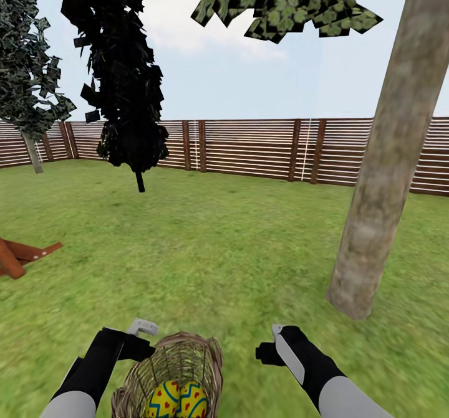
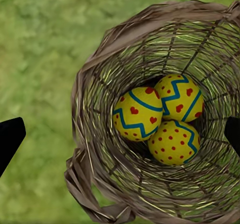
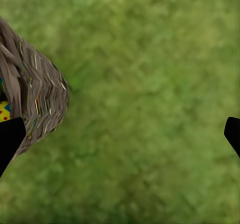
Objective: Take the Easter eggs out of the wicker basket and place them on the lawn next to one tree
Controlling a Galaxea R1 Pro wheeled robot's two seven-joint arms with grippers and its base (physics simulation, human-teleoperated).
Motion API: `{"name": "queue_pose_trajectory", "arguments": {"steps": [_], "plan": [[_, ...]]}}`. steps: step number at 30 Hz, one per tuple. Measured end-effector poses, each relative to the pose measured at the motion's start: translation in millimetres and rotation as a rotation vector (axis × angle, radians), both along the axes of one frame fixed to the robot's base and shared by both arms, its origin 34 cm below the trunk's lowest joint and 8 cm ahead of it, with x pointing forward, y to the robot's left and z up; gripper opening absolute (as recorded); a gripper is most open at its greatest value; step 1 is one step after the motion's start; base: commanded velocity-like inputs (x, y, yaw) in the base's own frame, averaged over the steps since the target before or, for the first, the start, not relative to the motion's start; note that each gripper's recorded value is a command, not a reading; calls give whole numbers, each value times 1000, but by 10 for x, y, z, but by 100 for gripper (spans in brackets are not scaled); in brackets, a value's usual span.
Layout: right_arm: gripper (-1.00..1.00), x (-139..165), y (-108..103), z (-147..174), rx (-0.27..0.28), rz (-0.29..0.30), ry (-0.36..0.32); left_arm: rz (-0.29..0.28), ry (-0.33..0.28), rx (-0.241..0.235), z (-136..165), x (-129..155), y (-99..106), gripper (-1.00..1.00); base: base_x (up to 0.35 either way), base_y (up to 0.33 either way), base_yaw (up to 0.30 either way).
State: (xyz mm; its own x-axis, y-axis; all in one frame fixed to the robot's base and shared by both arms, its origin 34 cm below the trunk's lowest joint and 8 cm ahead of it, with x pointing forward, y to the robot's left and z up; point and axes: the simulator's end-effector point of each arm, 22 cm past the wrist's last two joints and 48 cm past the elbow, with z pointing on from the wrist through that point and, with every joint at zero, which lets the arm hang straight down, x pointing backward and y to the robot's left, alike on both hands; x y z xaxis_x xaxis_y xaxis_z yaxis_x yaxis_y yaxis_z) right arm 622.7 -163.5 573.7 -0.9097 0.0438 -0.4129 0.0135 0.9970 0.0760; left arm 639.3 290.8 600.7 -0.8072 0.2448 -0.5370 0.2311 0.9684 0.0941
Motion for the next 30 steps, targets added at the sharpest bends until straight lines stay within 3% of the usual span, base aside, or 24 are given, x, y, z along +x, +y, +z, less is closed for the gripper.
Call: {"name": "queue_pose_trajectory", "arguments": {"steps": [10, 30], "plan": [[100, -1, -4, -186, 1, -5, -15, -16, 71, -28, -456, -216, -143, 100, 0, 0, 0], [100, -54, -7, -581, 2, -7, -18, -36, 45, -28, -852, -244, -169, 100, 0, 0, 0]]}}
